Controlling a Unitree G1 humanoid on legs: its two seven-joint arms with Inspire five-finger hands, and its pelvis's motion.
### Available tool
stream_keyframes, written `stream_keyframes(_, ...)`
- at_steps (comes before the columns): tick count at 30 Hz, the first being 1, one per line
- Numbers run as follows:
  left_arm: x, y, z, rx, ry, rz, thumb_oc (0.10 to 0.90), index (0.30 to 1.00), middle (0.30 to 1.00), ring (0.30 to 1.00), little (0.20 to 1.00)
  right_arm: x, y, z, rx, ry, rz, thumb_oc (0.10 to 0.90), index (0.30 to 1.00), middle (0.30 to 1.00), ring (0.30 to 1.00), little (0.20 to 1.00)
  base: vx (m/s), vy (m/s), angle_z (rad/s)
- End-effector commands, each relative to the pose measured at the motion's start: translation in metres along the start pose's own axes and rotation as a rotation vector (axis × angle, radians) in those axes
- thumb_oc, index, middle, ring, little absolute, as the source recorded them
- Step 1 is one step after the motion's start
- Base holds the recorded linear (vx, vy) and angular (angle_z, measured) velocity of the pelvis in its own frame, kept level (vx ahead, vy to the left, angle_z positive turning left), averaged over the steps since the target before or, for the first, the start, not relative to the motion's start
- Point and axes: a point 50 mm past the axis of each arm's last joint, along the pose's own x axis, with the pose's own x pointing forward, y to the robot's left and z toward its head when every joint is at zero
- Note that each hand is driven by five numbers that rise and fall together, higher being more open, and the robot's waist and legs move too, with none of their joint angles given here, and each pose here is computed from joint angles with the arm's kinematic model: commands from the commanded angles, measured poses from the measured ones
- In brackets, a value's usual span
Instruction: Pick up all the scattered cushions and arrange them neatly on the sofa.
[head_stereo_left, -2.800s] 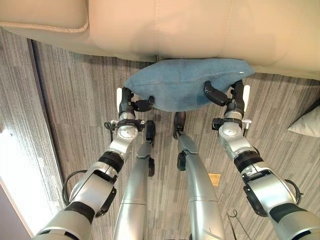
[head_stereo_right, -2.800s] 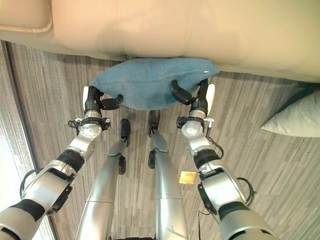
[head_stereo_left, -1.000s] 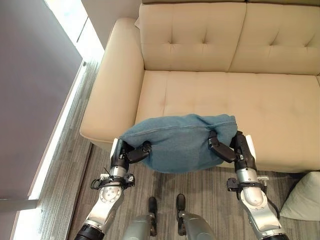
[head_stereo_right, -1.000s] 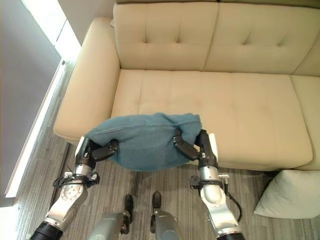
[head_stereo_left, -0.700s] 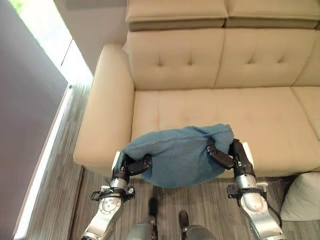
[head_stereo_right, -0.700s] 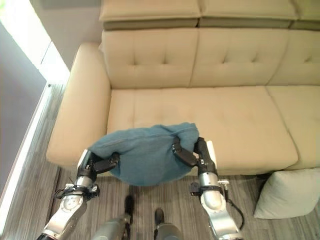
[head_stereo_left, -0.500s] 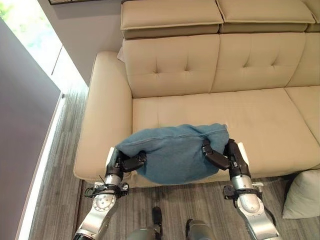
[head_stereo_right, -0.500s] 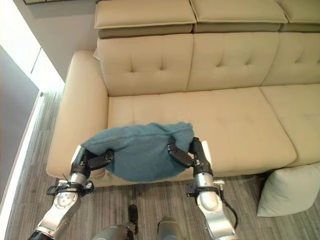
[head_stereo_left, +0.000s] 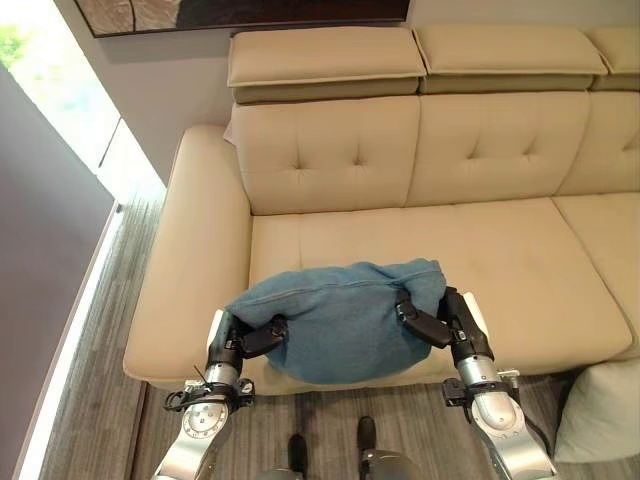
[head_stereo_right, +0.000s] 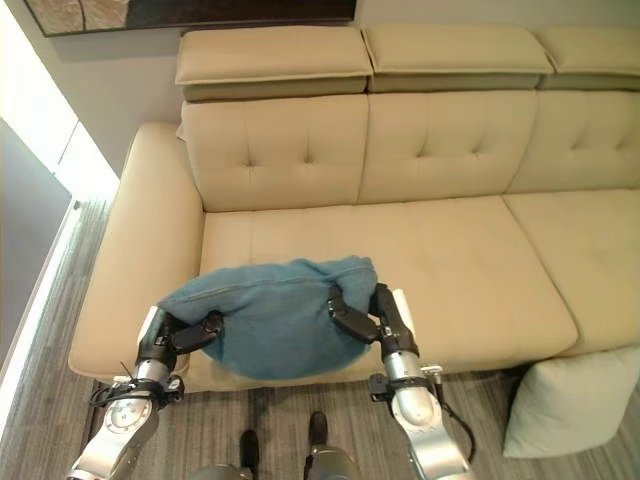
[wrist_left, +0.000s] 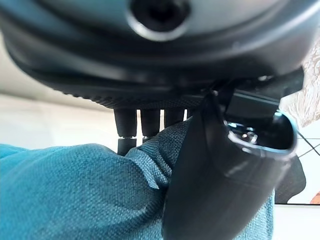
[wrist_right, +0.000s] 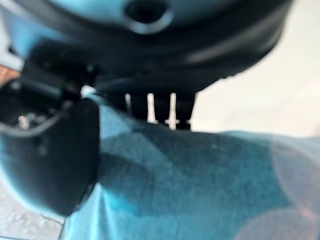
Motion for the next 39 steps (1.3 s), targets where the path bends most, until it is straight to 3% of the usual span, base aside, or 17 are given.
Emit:
stream_keyframes(1, 0.016, -0.029, 0.060, -0.069, -0.313, -0.136, 0.400, 0.300, 0.300, 0.300, 0.300, 0.018, -0.016, 0.074, 0.091, -0.400, -0.079, 0.400, 0.300, 0.300, 0.300, 0.300, 0.03, -0.094, 0.39)
stream_keyframes(21, 0.007, -0.016, 0.047, -0.049, -0.249, -0.130, 0.400, 0.300, 0.300, 0.300, 0.300, 0.015, -0.005, 0.063, 0.124, -0.337, -0.057, 0.400, 0.300, 0.300, 0.300, 0.300, 0.16, 0.039, -0.12)
stream_keyframes(39, 0.028, -0.019, 0.095, -0.020, -0.457, -0.078, 0.400, 0.300, 0.300, 0.300, 0.300, 0.029, -0.007, 0.085, 0.126, -0.431, -0.117, 0.400, 0.300, 0.300, 0.300, 0.300, 0.08, -0.051, 0.14)
